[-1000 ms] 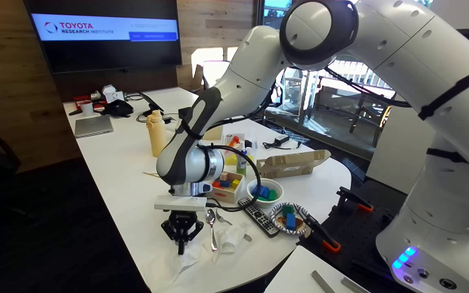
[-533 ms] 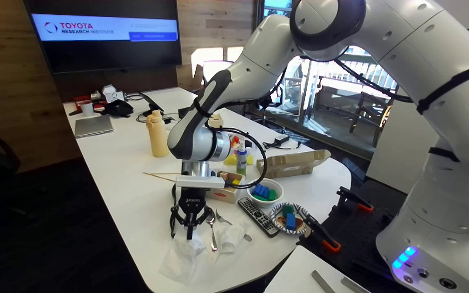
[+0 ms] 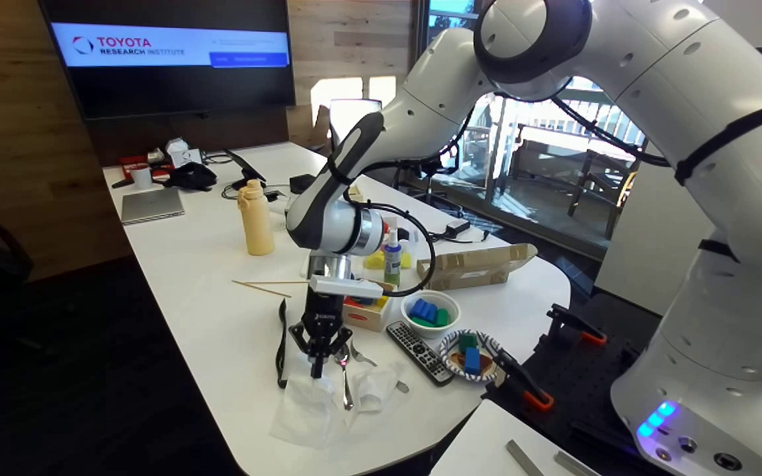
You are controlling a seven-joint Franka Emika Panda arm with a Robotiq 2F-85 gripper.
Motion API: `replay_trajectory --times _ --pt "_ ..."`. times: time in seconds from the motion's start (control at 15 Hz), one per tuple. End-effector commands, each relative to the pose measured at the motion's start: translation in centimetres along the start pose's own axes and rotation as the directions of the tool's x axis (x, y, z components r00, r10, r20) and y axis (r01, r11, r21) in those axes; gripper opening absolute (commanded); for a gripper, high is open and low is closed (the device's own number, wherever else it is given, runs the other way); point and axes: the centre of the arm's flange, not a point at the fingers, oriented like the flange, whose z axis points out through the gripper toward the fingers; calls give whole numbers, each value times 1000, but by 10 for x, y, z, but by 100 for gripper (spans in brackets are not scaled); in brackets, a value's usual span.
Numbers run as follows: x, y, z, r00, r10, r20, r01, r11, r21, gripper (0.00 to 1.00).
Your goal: Turnover the napkin on the left.
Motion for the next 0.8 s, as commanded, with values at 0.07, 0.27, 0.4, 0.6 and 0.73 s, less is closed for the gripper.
replay_trajectory --times 0.07,0.27,0.4,0.6,0.73 --pt "-39 -18 -19 990 -70 -125 71 998 -3 0" --pt "-70 -38 -31 964 -112 -241 106 994 -36 0" --pt "-90 -49 -39 942 -137 -306 125 990 -60 0" --pt "-122 -64 -47 908 -105 -405 78 994 -83 0" --pt "-128 -73 -50 893 -44 -447 1 995 -96 0"
